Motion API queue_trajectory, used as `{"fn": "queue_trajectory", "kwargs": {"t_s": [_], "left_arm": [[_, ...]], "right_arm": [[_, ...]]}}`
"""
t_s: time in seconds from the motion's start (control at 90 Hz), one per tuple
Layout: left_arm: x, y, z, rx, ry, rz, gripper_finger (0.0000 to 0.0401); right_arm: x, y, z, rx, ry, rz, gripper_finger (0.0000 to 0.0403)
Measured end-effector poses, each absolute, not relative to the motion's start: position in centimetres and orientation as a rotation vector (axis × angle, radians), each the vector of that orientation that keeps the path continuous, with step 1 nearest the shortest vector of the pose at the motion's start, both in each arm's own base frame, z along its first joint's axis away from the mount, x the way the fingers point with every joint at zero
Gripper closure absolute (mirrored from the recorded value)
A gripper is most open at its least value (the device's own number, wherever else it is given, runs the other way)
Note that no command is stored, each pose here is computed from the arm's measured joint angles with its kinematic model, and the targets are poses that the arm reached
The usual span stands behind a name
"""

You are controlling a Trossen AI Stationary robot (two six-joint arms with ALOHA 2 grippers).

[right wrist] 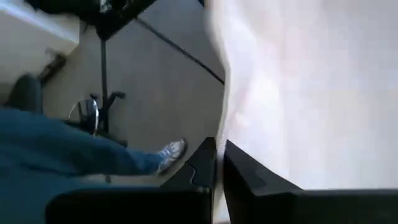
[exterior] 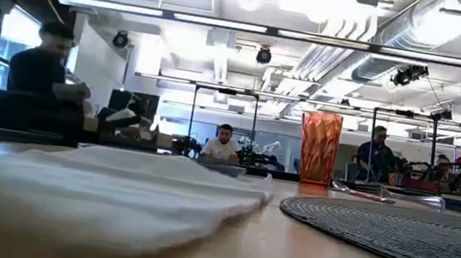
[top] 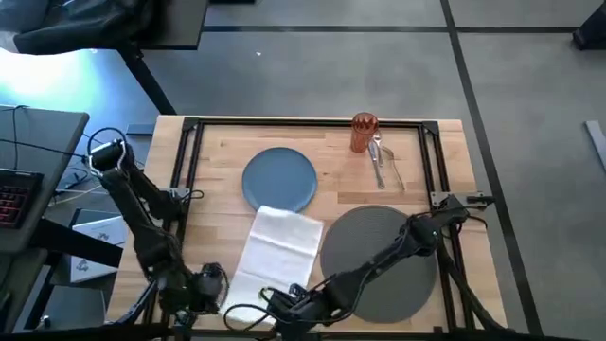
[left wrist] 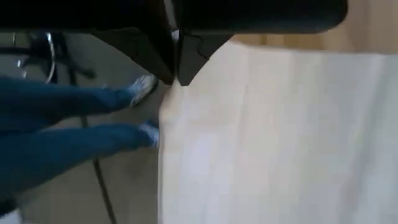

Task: Set table place
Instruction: Fold the white table napkin

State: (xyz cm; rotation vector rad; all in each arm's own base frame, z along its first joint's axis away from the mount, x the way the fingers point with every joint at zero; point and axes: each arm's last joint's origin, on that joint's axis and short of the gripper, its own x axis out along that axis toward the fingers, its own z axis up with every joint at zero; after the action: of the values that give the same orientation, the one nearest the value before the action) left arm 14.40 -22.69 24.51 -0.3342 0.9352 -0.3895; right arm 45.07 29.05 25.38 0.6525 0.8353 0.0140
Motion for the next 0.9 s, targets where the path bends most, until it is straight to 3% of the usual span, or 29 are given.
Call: {"fn": "queue_trajectory", "kwargs": {"t_s": [0.111, 0.356, 0.633, 0.9], "left_arm": [[14.4, -20.9, 24.9, -0.272, 0.877, -0.235, 0.0401], [16.6, -16.6, 23.9, -0.092, 0.844, 0.092, 0.0401], [19.9, -11.6, 22.5, 0.004, 0.867, 0.273, 0.0401], [21.8, -8.3, 22.3, 0.032, 0.918, 0.304, 0.0401]], "right_arm": [[44.5, 26.6, 26.6, 0.629, 0.851, -0.164, 0.0403], [44.2, 20.5, 24.1, 0.509, 1.141, -0.446, 0.0403], [44.1, 15.3, 23.2, 0.315, 1.329, -0.536, 0.0403], [45.1, 11.9, 22.5, 0.104, 1.397, -0.435, 0.0403]]}}
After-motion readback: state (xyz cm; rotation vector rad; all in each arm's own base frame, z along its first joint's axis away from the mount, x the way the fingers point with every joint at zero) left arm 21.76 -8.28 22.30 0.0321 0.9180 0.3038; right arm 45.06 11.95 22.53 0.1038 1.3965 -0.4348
